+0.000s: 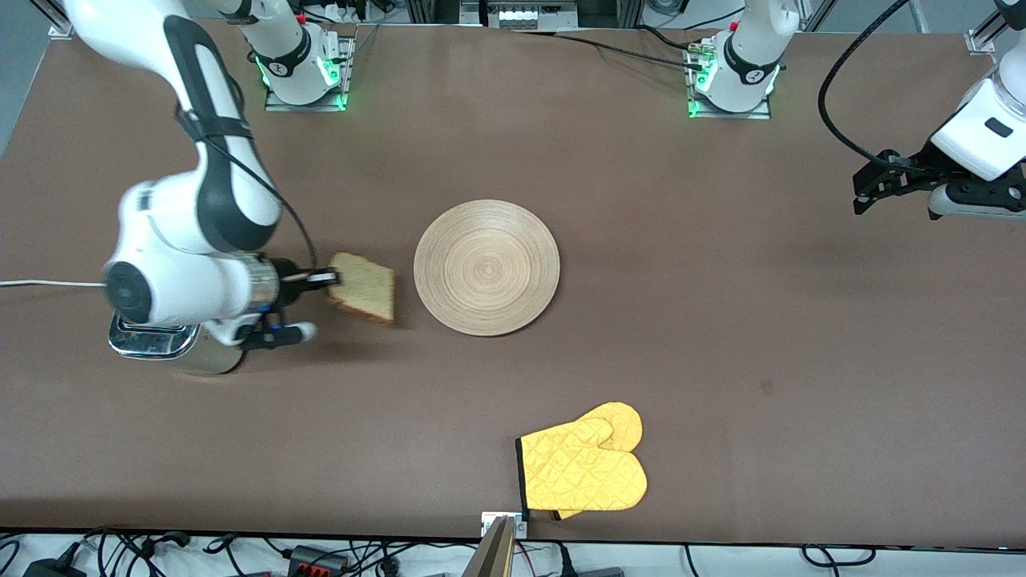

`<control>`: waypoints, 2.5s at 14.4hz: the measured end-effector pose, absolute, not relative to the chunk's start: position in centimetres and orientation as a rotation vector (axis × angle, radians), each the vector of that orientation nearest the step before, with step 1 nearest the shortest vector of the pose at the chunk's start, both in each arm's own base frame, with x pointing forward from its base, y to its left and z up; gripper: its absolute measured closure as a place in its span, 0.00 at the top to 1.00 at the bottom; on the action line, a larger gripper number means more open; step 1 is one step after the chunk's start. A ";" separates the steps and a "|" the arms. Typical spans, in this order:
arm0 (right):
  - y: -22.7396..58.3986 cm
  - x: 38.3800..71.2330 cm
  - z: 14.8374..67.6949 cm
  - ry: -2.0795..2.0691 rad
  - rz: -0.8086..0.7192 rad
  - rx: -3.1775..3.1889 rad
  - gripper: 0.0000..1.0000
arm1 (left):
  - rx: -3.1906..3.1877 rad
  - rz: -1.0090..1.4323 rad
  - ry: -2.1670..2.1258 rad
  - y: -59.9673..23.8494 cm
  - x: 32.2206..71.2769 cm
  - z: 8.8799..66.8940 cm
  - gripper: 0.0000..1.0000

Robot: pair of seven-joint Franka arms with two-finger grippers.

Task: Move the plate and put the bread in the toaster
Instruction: 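Lift the bread with the right gripper and carry it to the toaster, then lower the bread into the toaster slot with the right gripper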

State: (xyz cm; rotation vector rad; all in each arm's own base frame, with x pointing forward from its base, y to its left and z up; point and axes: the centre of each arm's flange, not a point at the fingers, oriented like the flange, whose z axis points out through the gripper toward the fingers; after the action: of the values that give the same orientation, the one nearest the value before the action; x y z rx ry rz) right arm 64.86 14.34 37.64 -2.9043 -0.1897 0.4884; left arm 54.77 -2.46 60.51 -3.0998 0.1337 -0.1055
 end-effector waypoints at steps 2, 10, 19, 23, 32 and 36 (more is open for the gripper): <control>11.5 65.6 40.8 -0.239 0.486 -3.072 0.09 | -3.132 -0.119 0.111 -2.7 54.8 60.6 1.00; 1.6 65.8 46.7 -0.169 0.500 -3.395 0.09 | -3.166 -0.128 0.016 -1.2 54.9 60.9 1.00; 1.6 64.9 47.4 -0.148 0.602 -3.465 0.09 | -3.158 -0.149 0.046 -2.1 54.7 62.9 1.00; 0.5 65.0 45.9 -0.081 0.647 -3.420 0.09 | -3.158 -0.153 0.047 -2.1 54.6 63.2 1.00; -1.5 64.3 45.0 0.077 0.737 -3.350 0.09 | -3.158 -0.137 0.060 -2.6 54.5 63.2 1.00; -1.1 64.0 44.9 0.092 0.771 -3.343 0.09 | -3.158 -0.135 0.064 -2.8 54.5 63.2 1.00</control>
State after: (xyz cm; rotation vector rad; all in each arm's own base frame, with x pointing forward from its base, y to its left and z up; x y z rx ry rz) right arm 64.05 -1.09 44.90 -3.3426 0.0920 0.7713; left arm 54.48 -2.84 63.20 -3.1585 0.0639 -0.1350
